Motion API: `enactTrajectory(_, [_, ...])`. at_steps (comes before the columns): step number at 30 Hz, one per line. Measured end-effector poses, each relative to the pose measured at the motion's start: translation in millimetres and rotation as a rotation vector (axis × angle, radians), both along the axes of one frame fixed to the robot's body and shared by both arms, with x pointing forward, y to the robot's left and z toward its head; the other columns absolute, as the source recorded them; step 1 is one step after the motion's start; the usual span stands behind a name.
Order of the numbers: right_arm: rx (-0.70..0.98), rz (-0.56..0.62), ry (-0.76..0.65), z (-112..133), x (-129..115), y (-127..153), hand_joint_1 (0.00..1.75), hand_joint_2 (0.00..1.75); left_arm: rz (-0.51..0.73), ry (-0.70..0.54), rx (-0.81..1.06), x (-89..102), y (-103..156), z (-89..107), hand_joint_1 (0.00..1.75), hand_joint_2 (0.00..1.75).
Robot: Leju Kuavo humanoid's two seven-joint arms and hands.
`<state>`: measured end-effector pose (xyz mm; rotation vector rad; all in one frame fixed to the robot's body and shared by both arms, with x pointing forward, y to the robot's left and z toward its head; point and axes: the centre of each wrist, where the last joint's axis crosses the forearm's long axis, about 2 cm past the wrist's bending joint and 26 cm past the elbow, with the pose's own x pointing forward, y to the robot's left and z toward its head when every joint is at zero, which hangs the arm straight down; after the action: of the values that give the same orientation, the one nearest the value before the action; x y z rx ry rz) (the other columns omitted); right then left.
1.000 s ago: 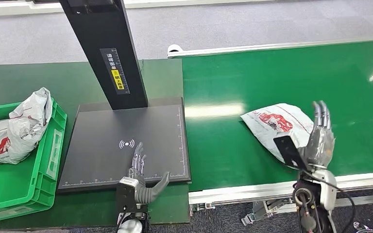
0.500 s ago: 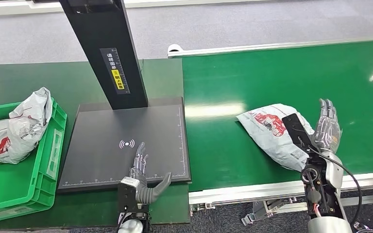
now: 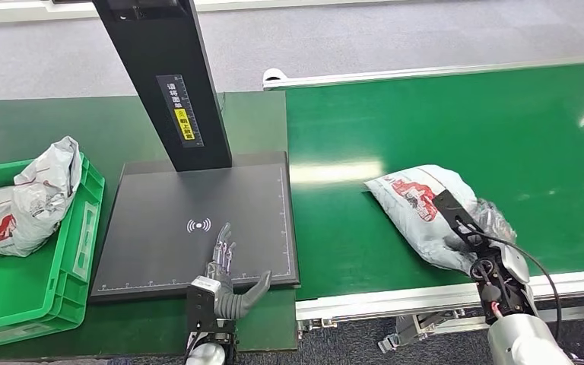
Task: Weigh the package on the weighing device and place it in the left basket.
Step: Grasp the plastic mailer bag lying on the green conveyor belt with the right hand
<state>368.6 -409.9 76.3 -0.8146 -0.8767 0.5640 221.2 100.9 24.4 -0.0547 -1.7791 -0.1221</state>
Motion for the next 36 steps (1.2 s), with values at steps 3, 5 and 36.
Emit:
enactTrajectory(3, [-0.004,0.056,0.154,-9,-2,11,0.00,1.75,0.002,0.003,-0.005,1.0,0,0.2,0.00,1.75])
enactTrajectory(5, [-0.009,0.106,0.231,-14,-2,22,0.00,1.75,0.001,0.005,-0.004,1.9,0,0.1,0.00,1.75])
enactTrajectory(36, [0.152,0.160,-0.771,10,-34,134,1.75,1.75,0.045,-0.239,0.198,10.7,34,31.2,0.00,1.75])
